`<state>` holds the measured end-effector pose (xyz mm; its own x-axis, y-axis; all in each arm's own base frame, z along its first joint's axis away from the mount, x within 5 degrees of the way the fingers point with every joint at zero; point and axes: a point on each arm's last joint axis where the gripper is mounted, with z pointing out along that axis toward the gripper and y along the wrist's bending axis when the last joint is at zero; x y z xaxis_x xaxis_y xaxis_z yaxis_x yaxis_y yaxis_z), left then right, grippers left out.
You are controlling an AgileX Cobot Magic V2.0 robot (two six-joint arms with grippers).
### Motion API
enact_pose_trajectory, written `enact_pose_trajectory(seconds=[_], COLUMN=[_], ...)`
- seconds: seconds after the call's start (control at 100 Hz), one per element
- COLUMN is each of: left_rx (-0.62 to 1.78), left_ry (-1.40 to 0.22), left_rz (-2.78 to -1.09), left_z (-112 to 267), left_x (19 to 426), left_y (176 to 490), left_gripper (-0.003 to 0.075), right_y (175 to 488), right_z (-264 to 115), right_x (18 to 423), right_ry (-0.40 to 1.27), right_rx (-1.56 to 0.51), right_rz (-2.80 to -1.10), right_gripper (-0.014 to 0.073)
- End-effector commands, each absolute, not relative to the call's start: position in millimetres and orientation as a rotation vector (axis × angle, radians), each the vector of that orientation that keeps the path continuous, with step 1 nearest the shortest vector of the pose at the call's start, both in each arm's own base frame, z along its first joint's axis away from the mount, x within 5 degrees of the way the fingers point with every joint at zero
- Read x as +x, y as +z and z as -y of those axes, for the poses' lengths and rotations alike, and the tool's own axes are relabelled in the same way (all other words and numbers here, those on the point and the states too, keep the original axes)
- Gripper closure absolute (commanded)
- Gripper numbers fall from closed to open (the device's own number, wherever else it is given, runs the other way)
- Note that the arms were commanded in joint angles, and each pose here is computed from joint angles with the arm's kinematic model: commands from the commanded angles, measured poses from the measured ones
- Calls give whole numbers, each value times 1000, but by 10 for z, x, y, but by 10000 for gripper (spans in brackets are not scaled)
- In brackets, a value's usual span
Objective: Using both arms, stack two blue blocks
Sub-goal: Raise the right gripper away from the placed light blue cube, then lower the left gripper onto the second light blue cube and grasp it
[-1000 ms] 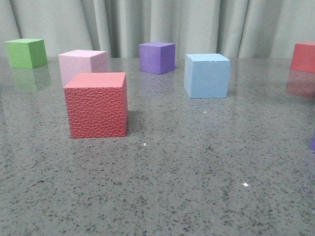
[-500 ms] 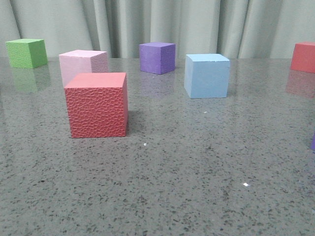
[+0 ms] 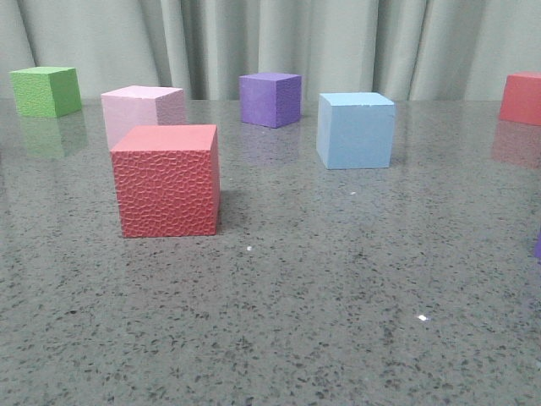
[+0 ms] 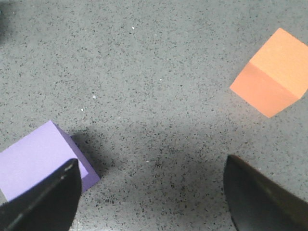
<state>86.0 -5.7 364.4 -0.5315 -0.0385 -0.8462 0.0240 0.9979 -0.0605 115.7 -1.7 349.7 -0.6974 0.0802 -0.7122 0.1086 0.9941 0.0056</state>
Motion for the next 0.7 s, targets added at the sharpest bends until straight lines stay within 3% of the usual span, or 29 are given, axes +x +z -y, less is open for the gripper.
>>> enact_pose_trajectory(seconds=[0.0, 0.33, 0.69], left_rx=[-12, -56, -78], left_ry=[-94, -137, -122], left_rz=[-2038, -1983, -2082], left_z=[64, 88, 152], left_x=[899, 1074, 1861], left_y=[3788, 3850, 4066], left_gripper=[282, 277, 267], right_y=[3610, 3613, 3613], right_z=[25, 15, 13], right_x=[1176, 1179, 1180], right_ry=[-50, -34, -30], right_rx=[116, 118, 118], right_rz=[-2264, -2260, -2259], right_gripper=[-5, -5, -5])
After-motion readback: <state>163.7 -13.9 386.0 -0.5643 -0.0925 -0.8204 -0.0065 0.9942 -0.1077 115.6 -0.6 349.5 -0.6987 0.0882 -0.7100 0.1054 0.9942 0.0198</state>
